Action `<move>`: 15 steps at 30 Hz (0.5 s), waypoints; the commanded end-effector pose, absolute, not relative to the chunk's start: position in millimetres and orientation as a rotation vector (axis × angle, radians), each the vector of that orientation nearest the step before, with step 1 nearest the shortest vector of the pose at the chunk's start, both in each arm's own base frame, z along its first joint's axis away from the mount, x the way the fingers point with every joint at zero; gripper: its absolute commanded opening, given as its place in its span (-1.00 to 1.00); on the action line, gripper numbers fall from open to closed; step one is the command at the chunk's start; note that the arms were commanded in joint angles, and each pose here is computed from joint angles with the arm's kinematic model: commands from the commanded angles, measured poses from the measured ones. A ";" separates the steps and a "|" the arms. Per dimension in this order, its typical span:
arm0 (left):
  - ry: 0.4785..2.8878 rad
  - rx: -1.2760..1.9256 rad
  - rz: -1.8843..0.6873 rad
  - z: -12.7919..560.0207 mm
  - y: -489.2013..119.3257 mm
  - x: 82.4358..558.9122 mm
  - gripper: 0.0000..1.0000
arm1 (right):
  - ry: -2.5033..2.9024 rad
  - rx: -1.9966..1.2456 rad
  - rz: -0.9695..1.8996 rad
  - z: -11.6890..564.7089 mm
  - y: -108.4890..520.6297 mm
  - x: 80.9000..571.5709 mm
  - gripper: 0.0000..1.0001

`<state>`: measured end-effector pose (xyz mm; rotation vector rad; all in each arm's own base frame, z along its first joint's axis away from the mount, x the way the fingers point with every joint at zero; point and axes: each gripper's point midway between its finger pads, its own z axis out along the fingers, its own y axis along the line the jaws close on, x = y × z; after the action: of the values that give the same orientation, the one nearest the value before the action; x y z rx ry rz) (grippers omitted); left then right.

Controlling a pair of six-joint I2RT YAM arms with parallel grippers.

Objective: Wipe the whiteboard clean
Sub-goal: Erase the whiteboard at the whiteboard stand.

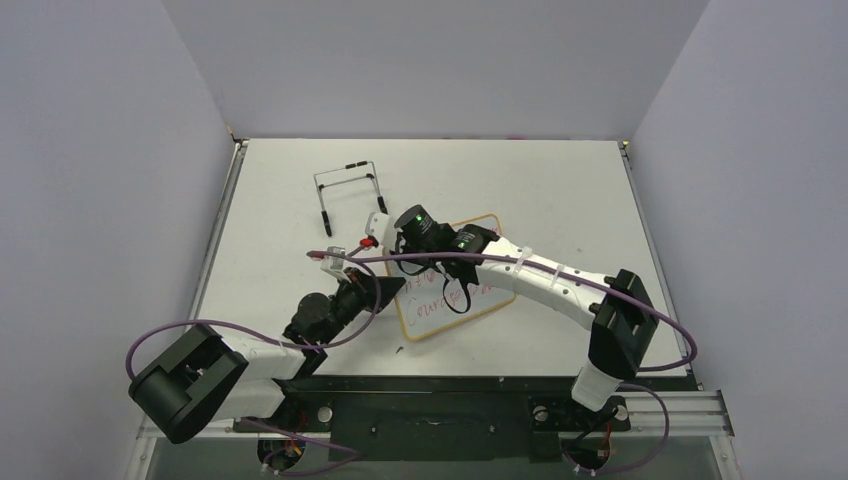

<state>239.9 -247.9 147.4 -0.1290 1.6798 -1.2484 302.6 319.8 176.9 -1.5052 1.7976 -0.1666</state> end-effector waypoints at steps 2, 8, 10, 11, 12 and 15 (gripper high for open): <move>1.524 0.017 -1.342 189.5 -262.5 229.5 -1.00 | 1.775 -1.586 -0.058 163.7 326.0 284.6 -1.00; 1.521 0.040 -1.348 189.7 -265.1 228.5 -1.00 | 1.684 -1.756 0.047 155.1 347.9 242.5 -1.00; 1.524 0.048 -1.345 188.4 -265.2 227.8 -1.00 | 1.698 -1.717 0.058 162.7 353.0 246.5 -1.00; 1.526 0.050 -1.343 187.7 -265.2 227.6 -1.00 | 1.701 -1.679 0.053 171.4 355.7 252.4 -1.00; 1.529 0.052 -1.340 186.7 -265.1 227.8 -1.00 | 1.730 -1.635 0.053 172.8 355.1 259.6 -1.00; 1.534 0.056 -1.337 185.0 -265.4 227.5 -1.00 | 1.776 -1.483 0.002 188.6 348.4 287.1 -1.00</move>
<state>238.6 -250.0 145.0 -0.1120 1.6861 -1.2544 260.6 336.7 162.7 -1.6655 1.7537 -0.0326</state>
